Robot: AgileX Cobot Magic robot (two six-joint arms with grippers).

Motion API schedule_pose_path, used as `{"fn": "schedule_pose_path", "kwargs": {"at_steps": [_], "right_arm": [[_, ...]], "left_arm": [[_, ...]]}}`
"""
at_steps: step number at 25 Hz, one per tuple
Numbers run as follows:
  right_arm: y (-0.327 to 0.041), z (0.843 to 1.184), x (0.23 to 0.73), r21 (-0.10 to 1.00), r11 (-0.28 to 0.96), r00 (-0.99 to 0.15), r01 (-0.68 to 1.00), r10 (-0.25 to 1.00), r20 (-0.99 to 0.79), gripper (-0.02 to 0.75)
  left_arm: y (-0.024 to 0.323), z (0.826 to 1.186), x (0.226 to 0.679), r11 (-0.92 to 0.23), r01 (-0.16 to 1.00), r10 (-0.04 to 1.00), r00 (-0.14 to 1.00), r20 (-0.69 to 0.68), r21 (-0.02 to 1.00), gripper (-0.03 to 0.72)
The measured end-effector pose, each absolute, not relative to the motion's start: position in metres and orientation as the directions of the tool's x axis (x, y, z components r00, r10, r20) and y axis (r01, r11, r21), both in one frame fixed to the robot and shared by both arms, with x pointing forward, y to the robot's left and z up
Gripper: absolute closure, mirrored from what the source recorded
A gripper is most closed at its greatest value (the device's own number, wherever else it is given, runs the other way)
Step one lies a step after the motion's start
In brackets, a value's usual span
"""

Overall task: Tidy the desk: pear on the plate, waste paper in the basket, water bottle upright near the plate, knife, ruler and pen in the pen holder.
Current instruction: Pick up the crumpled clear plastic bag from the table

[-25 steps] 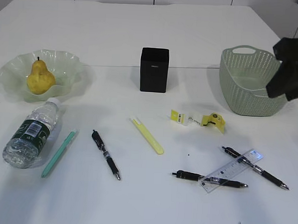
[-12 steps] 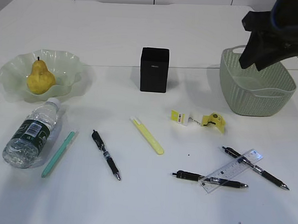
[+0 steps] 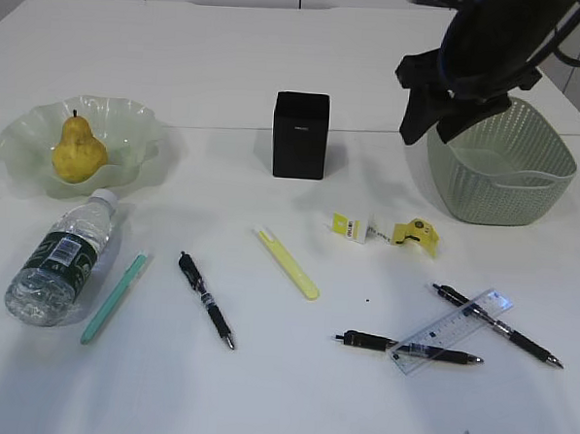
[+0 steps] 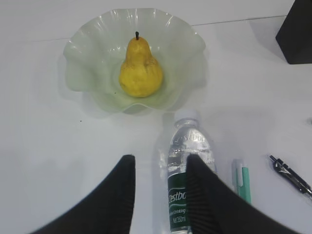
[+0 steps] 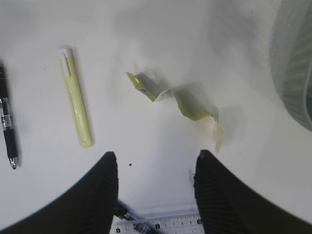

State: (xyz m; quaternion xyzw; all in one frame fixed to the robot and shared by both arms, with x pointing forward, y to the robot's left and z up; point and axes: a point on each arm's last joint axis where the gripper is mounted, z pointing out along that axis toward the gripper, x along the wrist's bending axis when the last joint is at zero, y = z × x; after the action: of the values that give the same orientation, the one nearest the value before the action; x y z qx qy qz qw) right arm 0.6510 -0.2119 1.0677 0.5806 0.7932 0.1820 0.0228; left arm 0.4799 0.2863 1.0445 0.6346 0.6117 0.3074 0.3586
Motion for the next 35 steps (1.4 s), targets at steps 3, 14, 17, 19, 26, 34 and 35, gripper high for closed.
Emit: {"fn": "schedule_pose_path", "kwargs": {"at_steps": [3, 14, 17, 19, 26, 34, 35], "right_arm": [[-0.202, 1.054, 0.659, 0.294, 0.285, -0.343, 0.912, 0.924, 0.168, 0.328], [-0.190, 0.988, 0.686, 0.182, 0.457, -0.478, 0.871, 0.873, 0.095, 0.325], [-0.189, 0.975, 0.689, 0.164, 0.479, -0.497, 0.862, 0.862, 0.097, 0.325], [-0.188, 0.967, 0.691, 0.150, 0.495, -0.512, 0.856, 0.854, 0.099, 0.325], [-0.189, 0.948, 0.695, 0.112, 0.543, -0.552, 0.832, 0.829, 0.085, 0.325], [-0.189, 0.948, 0.695, 0.120, 0.577, -0.587, 0.808, 0.806, 0.077, 0.325], [-0.189, 0.948, 0.695, 0.124, 0.580, -0.590, 0.805, 0.804, 0.075, 0.325]], "left_arm": [[0.286, 1.044, 0.480, -0.012, 0.558, 0.997, 0.070, -0.033, 0.830, 0.447], [0.287, 1.044, 0.480, -0.018, 0.558, 0.997, 0.073, -0.027, 0.830, 0.445], [0.287, 1.044, 0.480, -0.018, 0.559, 0.997, 0.073, -0.027, 0.829, 0.446], [0.287, 1.044, 0.480, -0.018, 0.559, 0.997, 0.073, -0.027, 0.829, 0.446], [0.287, 1.044, 0.480, -0.018, 0.559, 0.997, 0.073, -0.027, 0.829, 0.445], [0.287, 1.044, 0.480, -0.018, 0.559, 0.997, 0.073, -0.027, 0.829, 0.445], [0.287, 1.044, 0.480, -0.018, 0.559, 0.997, 0.073, -0.027, 0.829, 0.445]]}}
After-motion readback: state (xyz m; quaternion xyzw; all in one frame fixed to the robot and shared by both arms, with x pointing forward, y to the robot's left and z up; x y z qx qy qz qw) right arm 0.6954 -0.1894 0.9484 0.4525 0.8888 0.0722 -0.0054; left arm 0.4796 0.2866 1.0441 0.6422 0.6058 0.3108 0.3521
